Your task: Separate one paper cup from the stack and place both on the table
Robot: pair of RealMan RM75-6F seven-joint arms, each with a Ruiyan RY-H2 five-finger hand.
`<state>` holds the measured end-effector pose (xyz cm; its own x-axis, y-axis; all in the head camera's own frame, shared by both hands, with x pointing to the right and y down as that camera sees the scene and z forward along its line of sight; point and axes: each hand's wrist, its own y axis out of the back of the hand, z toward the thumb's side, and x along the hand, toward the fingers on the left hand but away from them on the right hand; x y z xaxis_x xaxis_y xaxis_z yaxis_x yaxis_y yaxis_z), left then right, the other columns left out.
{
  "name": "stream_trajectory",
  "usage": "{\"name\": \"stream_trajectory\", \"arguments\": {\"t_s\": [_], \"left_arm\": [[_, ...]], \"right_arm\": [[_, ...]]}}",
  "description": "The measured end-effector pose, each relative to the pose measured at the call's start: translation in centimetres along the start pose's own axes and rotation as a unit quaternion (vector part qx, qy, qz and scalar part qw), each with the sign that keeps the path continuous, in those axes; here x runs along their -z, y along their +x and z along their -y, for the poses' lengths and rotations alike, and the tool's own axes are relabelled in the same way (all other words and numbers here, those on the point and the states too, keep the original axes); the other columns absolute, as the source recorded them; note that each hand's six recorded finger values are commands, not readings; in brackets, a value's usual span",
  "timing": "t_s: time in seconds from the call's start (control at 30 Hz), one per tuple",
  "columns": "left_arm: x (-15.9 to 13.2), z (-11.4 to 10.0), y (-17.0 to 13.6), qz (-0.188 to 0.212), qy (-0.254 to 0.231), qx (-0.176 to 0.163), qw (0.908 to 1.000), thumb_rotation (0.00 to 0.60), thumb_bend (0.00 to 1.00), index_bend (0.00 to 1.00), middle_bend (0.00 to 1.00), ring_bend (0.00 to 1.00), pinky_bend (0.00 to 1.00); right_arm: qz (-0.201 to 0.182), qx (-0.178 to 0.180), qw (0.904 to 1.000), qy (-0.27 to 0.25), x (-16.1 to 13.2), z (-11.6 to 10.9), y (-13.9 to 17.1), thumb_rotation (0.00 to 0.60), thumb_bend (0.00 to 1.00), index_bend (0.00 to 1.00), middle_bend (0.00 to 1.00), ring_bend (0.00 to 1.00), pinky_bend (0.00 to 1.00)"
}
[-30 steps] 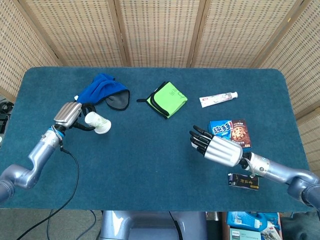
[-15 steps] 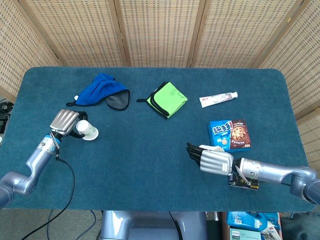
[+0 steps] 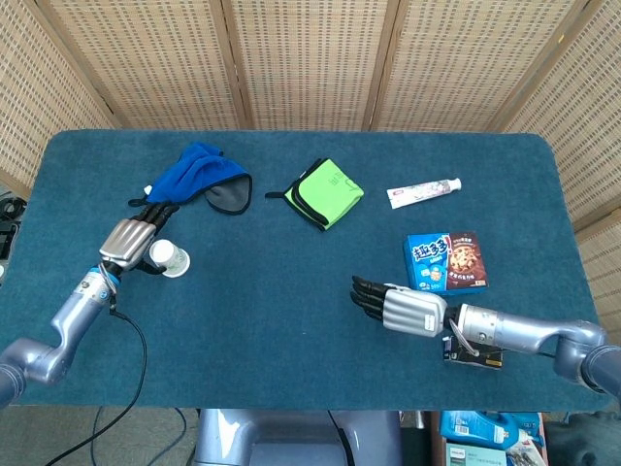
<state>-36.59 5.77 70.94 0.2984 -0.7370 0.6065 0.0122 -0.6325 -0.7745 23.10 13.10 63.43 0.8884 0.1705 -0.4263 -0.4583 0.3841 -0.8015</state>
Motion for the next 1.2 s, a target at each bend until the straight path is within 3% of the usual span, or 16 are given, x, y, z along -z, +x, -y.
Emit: {"name": "stream_trajectory", "arguments": {"t_s": [0.2,0.33,0.5,0.6,0.73,0.83,0.97,1.07,1.2], "left_arm": [[0.0,-1.0,-0.9,0.004,-0.019,-0.010,0.9998,0.600,0.13,0.00,0.00,0.00,0.26],[0.2,-2.4,-1.9,0.006,-0.033,-0.031,0.9989,0.600,0.13,0.00,0.00,0.00,0.18],[0.7,-4.1,-3.7,0.003,-0.049,-0.059,0.9971,0.600,0.13,0.00,0.00,0.00,0.07],[1.2,-4.9,-5.3,-0.002,-0.055,-0.077,0.9955,0.600,0.12,0.00,0.00,0.00,0.01],[2.0,-5.7,-7.4,-0.016,-0.053,-0.103,0.9931,0.600,0.10,0.00,0.00,0.00,0.00],[2.9,-6.0,-9.3,-0.034,-0.049,-0.130,0.9898,0.600,0.09,0.00,0.00,0.00,0.00],[4.0,-5.6,-13.2,-0.070,-0.051,-0.164,0.9826,0.600,0.09,0.00,0.00,0.00,0.00],[4.8,-4.7,-16.7,-0.107,-0.044,-0.178,0.9772,0.600,0.09,0.00,0.00,0.00,0.00],[5.0,-3.7,-20.0,-0.132,-0.049,-0.190,0.9716,0.600,0.09,0.00,0.00,0.00,0.00]], "right_arm": [[0.062,0.020,0.9979,-0.005,1.9,-1.5,0.4,0.600,0.00,0.11,0.08,0.05,0.02],[0.112,0.035,0.9929,-0.023,3.4,-2.6,1.5,0.600,0.00,0.11,0.08,0.05,0.01],[0.200,0.047,0.9761,-0.069,4.8,-3.3,4.5,0.600,0.00,0.11,0.07,0.02,0.00],[0.265,0.049,0.9559,-0.117,5.0,-3.2,6.9,0.600,0.00,0.09,0.02,0.00,0.00],[0.343,0.046,0.9163,-0.201,4.5,-2.4,9.8,0.600,0.00,0.00,0.00,0.00,0.00],[0.404,0.034,0.8732,-0.271,3.5,-1.4,12.2,0.600,0.00,0.00,0.00,0.00,0.00],[0.488,0.011,0.8000,-0.349,0.4,-0.2,16.0,0.600,0.00,0.00,0.00,0.00,0.00],[0.524,-0.005,0.7612,-0.382,-2.5,-0.1,18.0,0.600,0.00,0.00,0.00,0.00,0.00],[0.551,-0.020,0.7275,-0.409,-5.4,-0.4,19.6,0.600,0.00,0.00,0.00,0.00,0.00]]}}
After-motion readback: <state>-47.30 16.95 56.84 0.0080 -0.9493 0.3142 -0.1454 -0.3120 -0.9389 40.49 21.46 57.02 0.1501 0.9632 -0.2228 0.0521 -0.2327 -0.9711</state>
